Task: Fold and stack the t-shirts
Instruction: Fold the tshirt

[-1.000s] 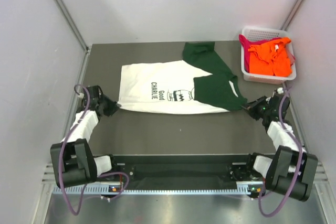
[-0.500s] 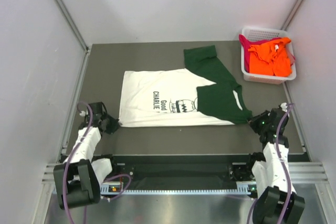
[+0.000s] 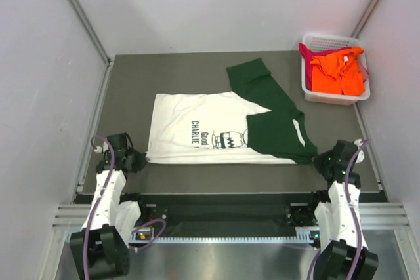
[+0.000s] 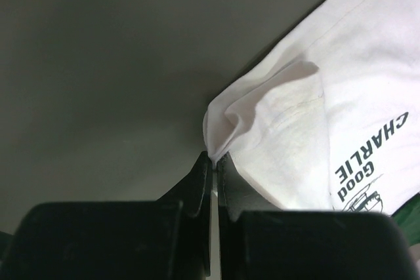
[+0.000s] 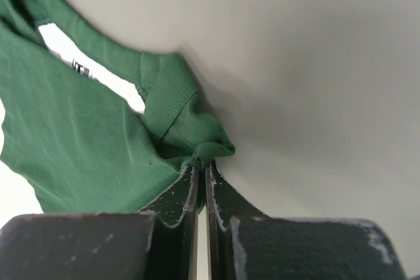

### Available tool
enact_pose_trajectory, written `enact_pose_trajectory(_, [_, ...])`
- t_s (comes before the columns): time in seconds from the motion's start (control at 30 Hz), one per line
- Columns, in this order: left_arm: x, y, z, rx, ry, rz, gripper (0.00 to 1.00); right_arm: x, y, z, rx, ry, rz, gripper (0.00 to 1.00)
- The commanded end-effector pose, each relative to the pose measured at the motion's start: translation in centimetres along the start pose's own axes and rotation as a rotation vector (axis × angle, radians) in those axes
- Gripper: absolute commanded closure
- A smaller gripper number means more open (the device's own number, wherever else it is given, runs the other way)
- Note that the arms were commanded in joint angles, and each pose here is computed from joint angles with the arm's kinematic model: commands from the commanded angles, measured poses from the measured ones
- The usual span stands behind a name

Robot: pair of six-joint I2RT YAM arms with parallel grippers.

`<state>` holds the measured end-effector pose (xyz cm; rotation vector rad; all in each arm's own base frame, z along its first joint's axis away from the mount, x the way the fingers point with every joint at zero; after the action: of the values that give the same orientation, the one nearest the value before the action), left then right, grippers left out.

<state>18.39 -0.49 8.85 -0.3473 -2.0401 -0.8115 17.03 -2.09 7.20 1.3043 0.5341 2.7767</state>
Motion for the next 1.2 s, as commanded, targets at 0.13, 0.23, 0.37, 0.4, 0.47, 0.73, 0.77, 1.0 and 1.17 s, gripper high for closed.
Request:
enact_pose_trajectory(0.13, [0.1, 0.8, 2.2, 0.038, 0.143, -0.096, 1.00, 1.4, 3.1, 0.4, -0.065, 0.000, -0.228, 1.00])
enact_pose_trajectory(0.23, [0.2, 0.3, 2.7, 0.053, 0.154, -0.100, 1.00, 1.8, 3.2, 0.2, -0.080, -0.014, -0.242, 1.00])
enact_pose_trajectory(0.37, [0.2, 0.2, 2.8, 0.069, 0.146, -0.110, 1.00, 2.3, 3.6, 0.4, -0.083, -0.034, -0.250, 0.86])
enact_pose_trajectory(0.4, [0.2, 0.3, 2.7, 0.060, 0.140, -0.113, 0.96, 2.4, 3.6, 0.5, -0.077, -0.039, -0.248, 0.77])
enact_pose_trajectory(0.47, [0.4, 0.7, 2.2, 0.048, 0.120, -0.113, 0.69, 2.7, 3.9, 0.8, -0.075, -0.034, -0.261, 0.59])
enact_pose_trajectory(0.73, [4.3, 4.4, -1.3, -0.037, 0.028, -0.190, 0.17, 6.0, 7.0, 6.3, 0.101, 0.169, -0.353, 0.47])
enact_pose_trajectory(0.77, [4.5, 4.8, -1.5, -0.040, 0.031, -0.196, 0.01, 6.6, 7.7, 7.4, 0.143, 0.190, -0.365, 0.47])
enact_pose_trajectory(1.0, [6.7, 8.4, -6.5, -0.147, -0.156, -0.230, 0.01, 7.9, 8.4, 13.3, 0.315, 0.387, -0.307, 0.48])
enact_pose_trajectory(1.17, [5.7, 10.2, -10.6, -0.210, -0.331, -0.179, 0.01, 7.6, 8.2, 17.9, 0.449, 0.465, -0.269, 0.44])
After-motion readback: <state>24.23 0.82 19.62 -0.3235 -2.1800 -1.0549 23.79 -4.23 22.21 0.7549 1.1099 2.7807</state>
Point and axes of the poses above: each gripper's point midway between its finger pads, its own x axis back along the fingers, its own z axis along the line the jaws close on, y = z × x, the point moved 5 cm from there along x, back along the fingers, and after that the axes turned 13 degrees about -x, right-handed, at the moved point
